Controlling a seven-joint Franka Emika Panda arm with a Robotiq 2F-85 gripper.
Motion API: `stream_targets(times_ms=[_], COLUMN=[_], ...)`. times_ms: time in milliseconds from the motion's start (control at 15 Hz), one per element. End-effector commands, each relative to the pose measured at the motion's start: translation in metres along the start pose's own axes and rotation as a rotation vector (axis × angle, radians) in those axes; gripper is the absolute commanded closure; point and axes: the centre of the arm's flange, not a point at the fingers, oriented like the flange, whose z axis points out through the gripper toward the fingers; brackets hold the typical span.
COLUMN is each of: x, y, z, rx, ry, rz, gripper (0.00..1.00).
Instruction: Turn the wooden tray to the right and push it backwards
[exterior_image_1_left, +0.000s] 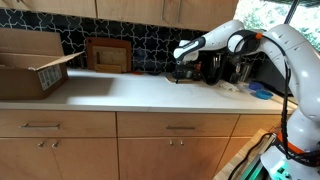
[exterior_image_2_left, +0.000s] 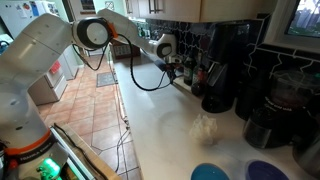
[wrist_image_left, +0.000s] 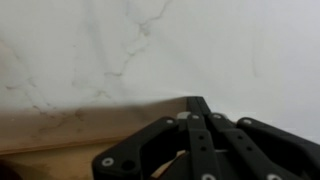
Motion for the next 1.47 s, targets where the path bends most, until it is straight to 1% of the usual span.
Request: stream_targets(times_ms=[0,200,933,1000,1067,1200,1400], x=[0.002,0.002,0.016,0.016,0.015,0.009,0.004], y=[0.002,-0.002,-0.013,-0.014,-0.016,-0.012,0.001], z=[0.014,0.015,0.025,0.026,0.027,0.028,0.023], rx=[0.007,0.018,0.054,0.055,0.052,0.000,-0.068], ry=[0.061,0.082,0.302,0.310,0.301,0.234,0.173], rz=[0.022,0.021,0.015,0.015,0.020,0.041,0.088], gripper=[0.99,0.99,0.99,0.99,0.99,0.99,0.98])
